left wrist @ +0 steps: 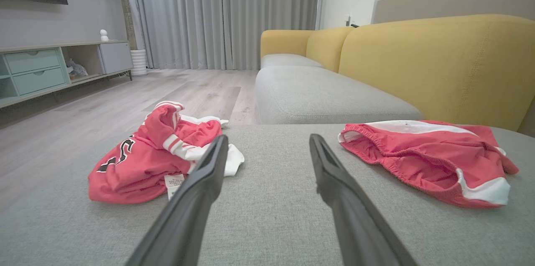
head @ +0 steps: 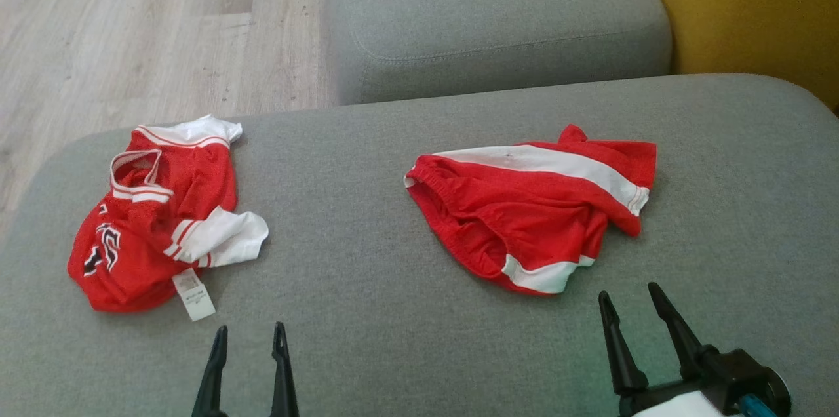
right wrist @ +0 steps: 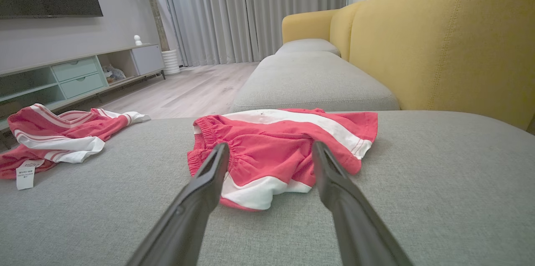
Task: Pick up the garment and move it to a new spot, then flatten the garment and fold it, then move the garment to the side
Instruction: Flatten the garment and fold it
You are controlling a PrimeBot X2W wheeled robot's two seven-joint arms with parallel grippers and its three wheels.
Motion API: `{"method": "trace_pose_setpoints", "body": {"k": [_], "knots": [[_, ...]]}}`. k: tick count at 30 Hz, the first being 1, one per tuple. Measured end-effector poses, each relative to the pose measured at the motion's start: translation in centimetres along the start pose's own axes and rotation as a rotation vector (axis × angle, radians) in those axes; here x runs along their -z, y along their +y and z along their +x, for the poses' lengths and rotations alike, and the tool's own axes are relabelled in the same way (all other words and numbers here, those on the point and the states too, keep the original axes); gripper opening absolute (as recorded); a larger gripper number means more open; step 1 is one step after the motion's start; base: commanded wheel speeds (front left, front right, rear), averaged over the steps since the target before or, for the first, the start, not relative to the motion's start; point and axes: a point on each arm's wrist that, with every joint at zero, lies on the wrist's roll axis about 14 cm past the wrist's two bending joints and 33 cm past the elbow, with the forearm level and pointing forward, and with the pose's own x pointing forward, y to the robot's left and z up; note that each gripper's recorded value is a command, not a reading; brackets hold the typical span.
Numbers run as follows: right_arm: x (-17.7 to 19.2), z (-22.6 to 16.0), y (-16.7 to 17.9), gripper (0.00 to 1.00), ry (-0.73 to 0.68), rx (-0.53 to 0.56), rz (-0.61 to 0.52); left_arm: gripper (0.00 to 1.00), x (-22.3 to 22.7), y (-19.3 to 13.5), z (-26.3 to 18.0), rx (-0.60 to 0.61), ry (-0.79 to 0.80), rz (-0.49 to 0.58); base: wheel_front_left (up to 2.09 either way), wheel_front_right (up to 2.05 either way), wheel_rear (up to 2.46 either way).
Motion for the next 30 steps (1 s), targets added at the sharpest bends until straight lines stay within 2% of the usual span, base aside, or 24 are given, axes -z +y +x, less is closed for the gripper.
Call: {"method": "trace_pose_setpoints", "body": {"k": [6, 12, 18, 23, 26, 30], "knots": [[0.2, -0.1, -0.2, 1.00, 0.008, 0.009, 0.003, 1.00, 0.6, -0.4, 0.1, 0.025, 0.021, 0.012, 0.00, 0.00, 0.00], [0.5, -0.3, -0.9, 1.00, 0.018, 0.035, 0.015, 1.00, 2.2, -1.9, 0.6, 0.102, 0.074, 0.006, 0.00, 0.00, 0.00], [0.9, -0.8, -2.0, 1.00, 0.032, 0.081, 0.020, 1.00, 3.4, -7.7, 2.9, 0.341, 0.110, 0.003, 0.00, 0.00, 0.00], [0.8, -1.0, -3.3, 1.00, 0.030, 0.129, 0.014, 1.00, 5.9, -13.9, 4.0, 0.592, 0.183, 0.055, 0.00, 0.00, 0.00], [0.9, -1.0, -4.0, 1.00, 0.037, 0.156, 0.013, 1.00, 6.2, -16.7, 5.6, 0.697, 0.187, 0.089, 0.00, 0.00, 0.00], [0.8, -0.9, -5.1, 1.00, 0.042, 0.194, 0.014, 1.00, 6.2, -19.9, 7.7, 0.790, 0.194, 0.065, 0.00, 0.00, 0.00]]}}
